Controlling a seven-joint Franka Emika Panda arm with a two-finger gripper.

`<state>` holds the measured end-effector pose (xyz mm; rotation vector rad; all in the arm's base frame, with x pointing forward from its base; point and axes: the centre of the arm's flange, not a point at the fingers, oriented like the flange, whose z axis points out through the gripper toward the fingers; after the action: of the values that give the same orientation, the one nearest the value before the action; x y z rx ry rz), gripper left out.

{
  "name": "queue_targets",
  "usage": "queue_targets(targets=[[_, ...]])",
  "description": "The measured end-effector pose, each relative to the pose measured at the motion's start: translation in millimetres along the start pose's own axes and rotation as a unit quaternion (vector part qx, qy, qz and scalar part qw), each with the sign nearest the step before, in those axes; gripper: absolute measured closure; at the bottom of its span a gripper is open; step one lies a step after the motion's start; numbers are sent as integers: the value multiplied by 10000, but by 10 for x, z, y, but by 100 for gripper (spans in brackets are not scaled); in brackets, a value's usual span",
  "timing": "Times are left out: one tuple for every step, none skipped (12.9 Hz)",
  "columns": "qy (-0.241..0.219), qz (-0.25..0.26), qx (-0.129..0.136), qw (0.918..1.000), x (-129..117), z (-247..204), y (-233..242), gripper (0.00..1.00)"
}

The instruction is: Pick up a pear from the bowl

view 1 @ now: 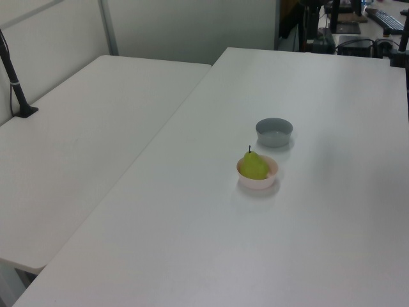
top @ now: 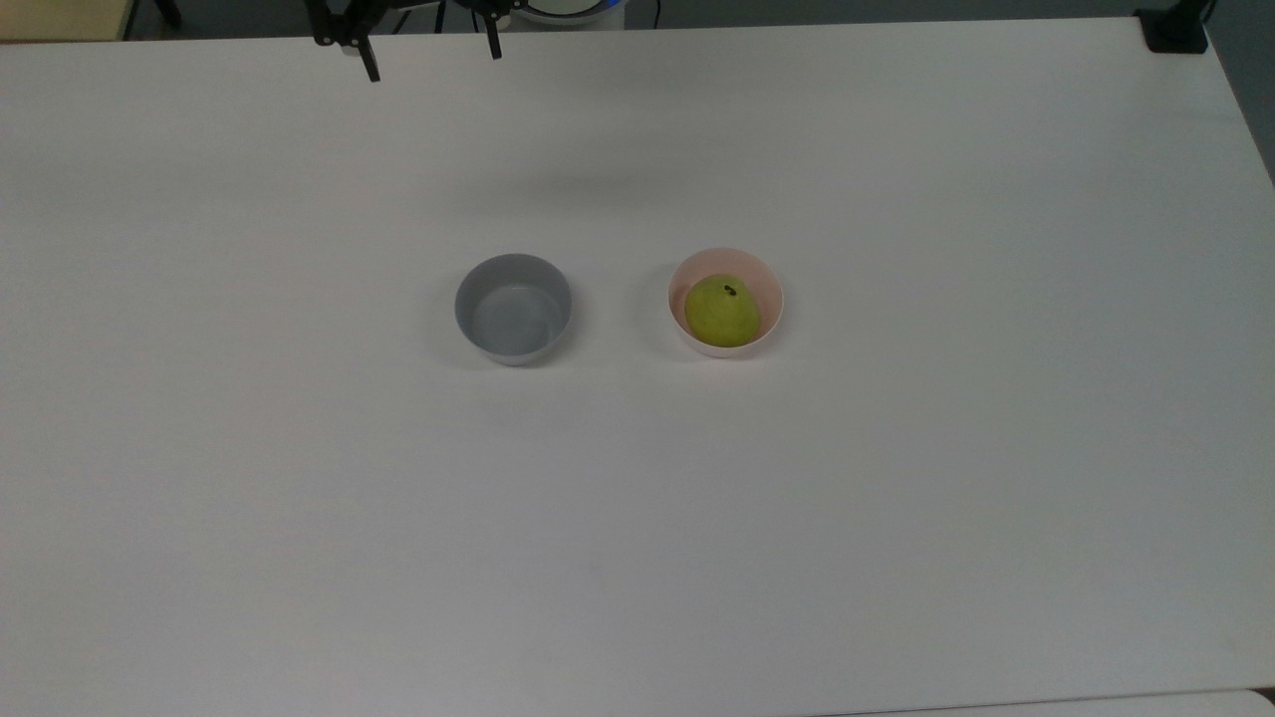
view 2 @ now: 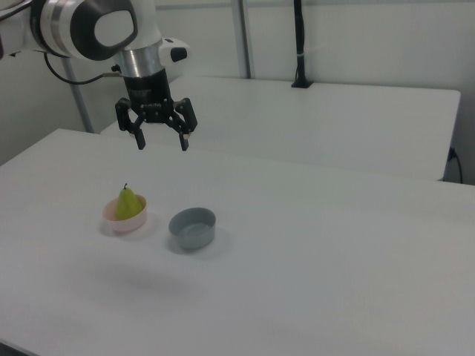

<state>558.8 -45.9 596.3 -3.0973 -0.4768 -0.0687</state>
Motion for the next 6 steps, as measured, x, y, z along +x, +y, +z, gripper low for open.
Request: queue_targets(targets=[[0,-182,0,9998,1,0,-3,0],[-4,-400,4,9992,18,3,-47,0],[-26,-515,17,9987,51,16,-145,0],[-56,-609,35,9981,91,47,-270,0],[-88,-627,50,9980,117,81,-360,0],[-138,-614,71,9980,155,133,-502,0]])
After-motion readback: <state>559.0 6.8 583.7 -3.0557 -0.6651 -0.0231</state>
